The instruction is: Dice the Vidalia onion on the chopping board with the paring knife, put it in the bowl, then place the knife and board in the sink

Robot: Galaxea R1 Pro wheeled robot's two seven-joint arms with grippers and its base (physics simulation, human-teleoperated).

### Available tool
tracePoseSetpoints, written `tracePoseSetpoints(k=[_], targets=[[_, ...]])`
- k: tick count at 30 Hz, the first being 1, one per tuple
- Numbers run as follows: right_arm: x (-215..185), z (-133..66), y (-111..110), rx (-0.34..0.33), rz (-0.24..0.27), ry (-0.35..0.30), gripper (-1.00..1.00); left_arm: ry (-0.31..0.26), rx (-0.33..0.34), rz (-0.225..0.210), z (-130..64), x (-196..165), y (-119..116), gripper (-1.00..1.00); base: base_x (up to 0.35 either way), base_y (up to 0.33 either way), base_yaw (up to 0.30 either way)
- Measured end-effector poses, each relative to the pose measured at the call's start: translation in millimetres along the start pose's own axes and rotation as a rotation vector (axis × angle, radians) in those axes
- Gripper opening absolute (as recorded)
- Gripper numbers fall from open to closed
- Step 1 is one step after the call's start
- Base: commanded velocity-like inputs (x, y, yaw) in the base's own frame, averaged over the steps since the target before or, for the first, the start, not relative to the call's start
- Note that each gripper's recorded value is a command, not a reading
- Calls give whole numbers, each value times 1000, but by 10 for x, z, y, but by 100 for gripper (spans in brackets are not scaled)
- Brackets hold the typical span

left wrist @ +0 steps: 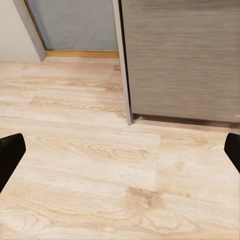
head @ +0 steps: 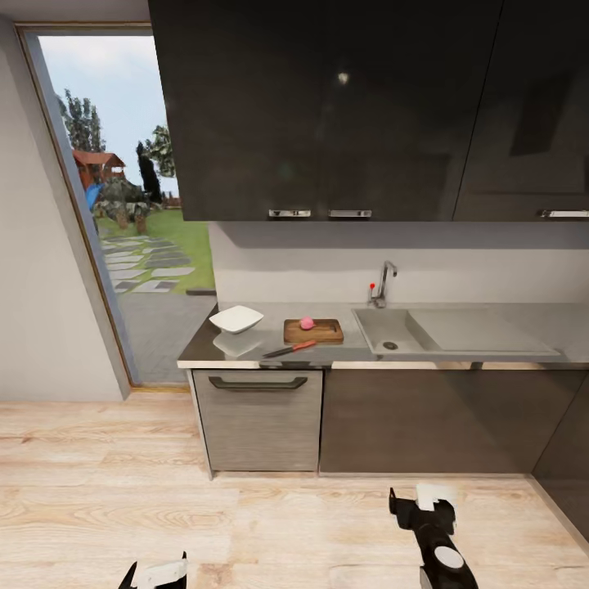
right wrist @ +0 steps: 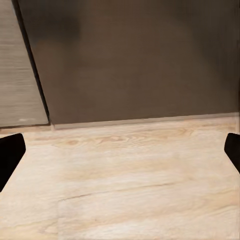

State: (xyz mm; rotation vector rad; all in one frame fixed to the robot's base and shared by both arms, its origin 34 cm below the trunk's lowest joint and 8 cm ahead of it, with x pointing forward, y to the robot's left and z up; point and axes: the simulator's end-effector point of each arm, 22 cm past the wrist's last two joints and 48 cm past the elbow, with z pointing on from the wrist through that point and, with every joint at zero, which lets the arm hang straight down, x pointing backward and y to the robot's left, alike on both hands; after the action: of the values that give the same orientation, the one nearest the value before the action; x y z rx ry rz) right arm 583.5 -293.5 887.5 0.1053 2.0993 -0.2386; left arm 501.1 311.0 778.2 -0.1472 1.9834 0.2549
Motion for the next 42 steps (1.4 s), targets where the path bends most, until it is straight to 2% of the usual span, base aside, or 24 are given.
tracePoseSetpoints(k=[6,11,17,20,21,24,29,34,37,40,42], targets=[[-848,29,110,-6,13,-55,100,0,0,0,1,1,2,100,0,0,0],[-1320,67,223,-16,27,-84,100,0,-1,0,1,1,5,100,0,0,0],[-1880,61,400,-22,30,-148,100,0,-5,3,7,0,40,100,1,0,0],[-2211,14,571,-22,14,-181,100,0,-9,6,13,-1,78,100,66,0,0],[-2573,-58,733,-10,-26,-204,100,10,-11,9,14,22,92,100,130,0,0],[-2911,-125,811,1,-48,-234,100,24,-12,12,14,53,96,100,141,0,0],[-3341,-178,750,26,-65,-274,100,41,-12,15,14,91,97,100,95,0,0],[-3677,-237,748,20,-64,-300,100,48,-11,16,13,106,91,100,22,0,0],[-3785,-260,812,-12,-67,-311,100,58,-11,19,12,128,93,100,5,0,0],[-3817,-276,988,-94,-79,-313,100,77,-13,23,10,171,105,100,2,0,0],[-3800,-259,1068,-169,-106,-310,100,103,-15,29,7,227,117,100,1,0,0]])
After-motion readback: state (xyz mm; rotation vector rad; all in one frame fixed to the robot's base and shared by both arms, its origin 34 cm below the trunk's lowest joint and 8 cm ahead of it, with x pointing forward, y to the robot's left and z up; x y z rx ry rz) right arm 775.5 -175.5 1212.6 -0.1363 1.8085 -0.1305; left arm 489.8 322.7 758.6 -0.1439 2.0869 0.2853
